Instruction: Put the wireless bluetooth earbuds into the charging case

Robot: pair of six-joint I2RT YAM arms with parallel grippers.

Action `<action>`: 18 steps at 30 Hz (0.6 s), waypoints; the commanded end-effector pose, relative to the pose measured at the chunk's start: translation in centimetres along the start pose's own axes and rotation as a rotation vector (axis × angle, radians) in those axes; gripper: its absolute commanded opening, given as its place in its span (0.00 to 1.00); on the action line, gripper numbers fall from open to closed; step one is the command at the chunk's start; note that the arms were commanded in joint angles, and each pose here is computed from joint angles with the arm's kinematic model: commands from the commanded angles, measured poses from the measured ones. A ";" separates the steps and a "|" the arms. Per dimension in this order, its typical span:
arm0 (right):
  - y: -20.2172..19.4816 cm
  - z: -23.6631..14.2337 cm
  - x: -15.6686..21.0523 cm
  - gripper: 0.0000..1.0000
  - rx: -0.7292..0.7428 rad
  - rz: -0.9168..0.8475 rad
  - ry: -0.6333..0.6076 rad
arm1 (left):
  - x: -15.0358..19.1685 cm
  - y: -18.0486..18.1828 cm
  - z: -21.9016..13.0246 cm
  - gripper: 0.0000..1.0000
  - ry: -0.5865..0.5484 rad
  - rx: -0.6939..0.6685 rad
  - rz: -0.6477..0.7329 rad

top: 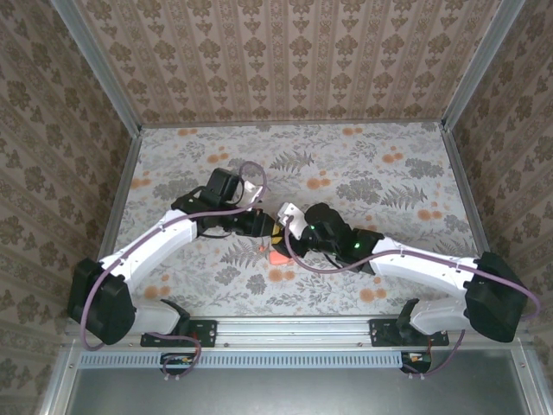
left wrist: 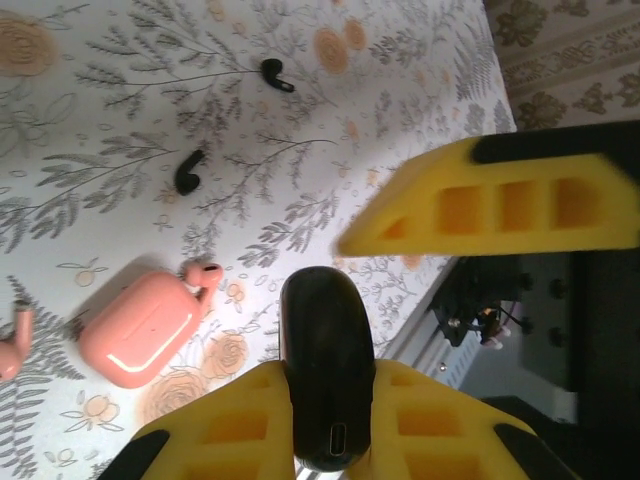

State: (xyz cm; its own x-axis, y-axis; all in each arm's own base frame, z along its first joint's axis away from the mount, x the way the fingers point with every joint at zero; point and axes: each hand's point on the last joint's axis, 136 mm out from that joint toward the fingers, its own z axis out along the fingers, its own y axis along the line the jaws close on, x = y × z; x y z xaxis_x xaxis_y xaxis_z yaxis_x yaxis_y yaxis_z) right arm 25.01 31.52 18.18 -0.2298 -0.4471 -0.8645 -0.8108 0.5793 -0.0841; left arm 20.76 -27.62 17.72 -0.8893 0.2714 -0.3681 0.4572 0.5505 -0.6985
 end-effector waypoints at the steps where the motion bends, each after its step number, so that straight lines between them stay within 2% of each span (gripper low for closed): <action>1: -1.0 -1.3 -1.5 0.69 0.040 0.034 -0.068 | -0.9 0.1 -0.6 0.07 -0.061 -0.001 0.035; 6: -1.6 -2.2 -1.6 0.76 0.043 0.077 -0.093 | -1.5 0.3 -1.1 0.06 -0.119 0.015 0.036; 18: -3.8 -5.0 -3.0 0.78 -0.041 0.314 -0.207 | -3.0 0.0 -1.9 0.05 -0.252 0.081 0.055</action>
State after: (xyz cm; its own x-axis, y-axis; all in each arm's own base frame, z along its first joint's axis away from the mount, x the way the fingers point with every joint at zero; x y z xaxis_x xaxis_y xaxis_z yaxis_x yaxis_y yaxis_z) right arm 26.50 27.36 22.11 -0.3197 -0.2100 -0.9240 -0.7356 0.6696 0.1023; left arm 22.95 -26.66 18.27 -0.8594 0.1342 -0.4934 0.4849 0.5201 -0.7031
